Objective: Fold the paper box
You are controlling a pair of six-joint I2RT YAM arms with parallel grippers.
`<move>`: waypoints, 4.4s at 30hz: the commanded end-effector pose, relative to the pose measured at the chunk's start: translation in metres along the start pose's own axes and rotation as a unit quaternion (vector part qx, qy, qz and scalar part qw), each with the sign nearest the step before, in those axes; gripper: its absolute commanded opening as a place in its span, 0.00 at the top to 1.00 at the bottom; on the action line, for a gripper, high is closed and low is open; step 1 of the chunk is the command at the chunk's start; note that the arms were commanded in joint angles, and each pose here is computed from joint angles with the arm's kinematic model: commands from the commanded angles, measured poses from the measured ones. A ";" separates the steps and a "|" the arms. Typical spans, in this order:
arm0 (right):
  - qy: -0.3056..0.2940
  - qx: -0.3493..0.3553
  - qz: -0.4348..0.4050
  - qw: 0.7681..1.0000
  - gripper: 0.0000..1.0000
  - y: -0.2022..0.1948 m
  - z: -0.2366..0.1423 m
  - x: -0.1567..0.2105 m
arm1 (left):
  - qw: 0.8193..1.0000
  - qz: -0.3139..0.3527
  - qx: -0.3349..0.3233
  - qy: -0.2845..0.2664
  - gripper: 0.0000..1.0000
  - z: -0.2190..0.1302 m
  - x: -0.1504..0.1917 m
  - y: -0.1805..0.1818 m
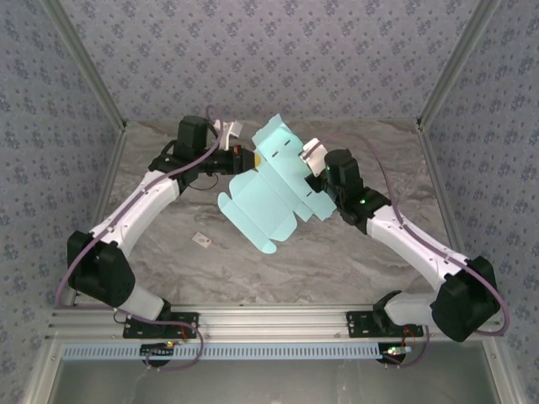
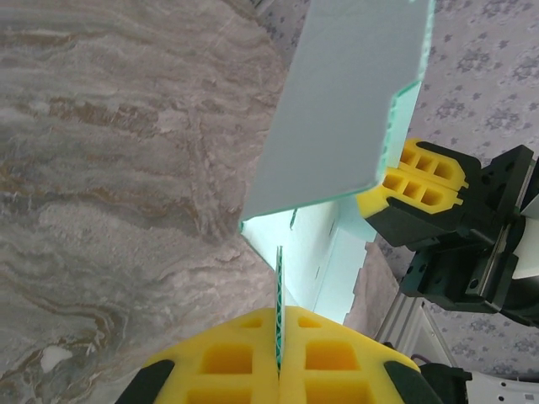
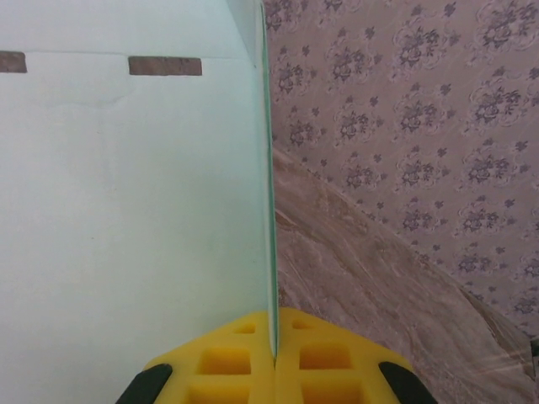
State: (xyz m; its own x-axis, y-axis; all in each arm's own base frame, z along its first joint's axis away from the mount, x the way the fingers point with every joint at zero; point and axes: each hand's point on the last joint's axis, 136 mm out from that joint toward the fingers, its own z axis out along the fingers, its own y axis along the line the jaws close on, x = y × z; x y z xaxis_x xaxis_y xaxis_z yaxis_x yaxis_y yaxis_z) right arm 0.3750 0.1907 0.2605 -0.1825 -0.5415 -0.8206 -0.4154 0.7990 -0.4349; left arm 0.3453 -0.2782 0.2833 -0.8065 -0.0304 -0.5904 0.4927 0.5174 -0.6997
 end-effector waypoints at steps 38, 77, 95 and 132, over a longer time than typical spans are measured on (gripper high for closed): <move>0.128 -0.333 0.072 0.932 1.00 0.046 -0.024 0.031 | 0.980 0.111 -0.145 -0.074 0.32 -0.008 0.050 0.085; 0.164 -0.335 0.174 0.911 1.00 0.050 -0.031 0.038 | 0.981 0.147 -0.099 -0.078 0.27 -0.023 0.087 0.038; 0.250 -0.282 0.143 0.915 1.00 0.056 -0.012 0.064 | 0.990 0.136 -0.020 0.042 0.47 0.093 0.135 0.038; 0.311 -0.253 0.165 0.901 1.00 0.067 0.035 0.126 | 0.994 0.060 -0.037 0.085 0.61 0.176 0.185 0.103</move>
State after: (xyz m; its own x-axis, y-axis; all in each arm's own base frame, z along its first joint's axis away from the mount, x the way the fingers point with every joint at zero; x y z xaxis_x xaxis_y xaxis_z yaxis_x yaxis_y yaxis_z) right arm 0.3547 0.1838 0.1226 -0.7603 -0.4665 -0.4521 -0.5807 0.8000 0.1510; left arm 0.3030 -0.3745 0.0416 -0.7761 0.1918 -0.6008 0.5882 0.5636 -0.5800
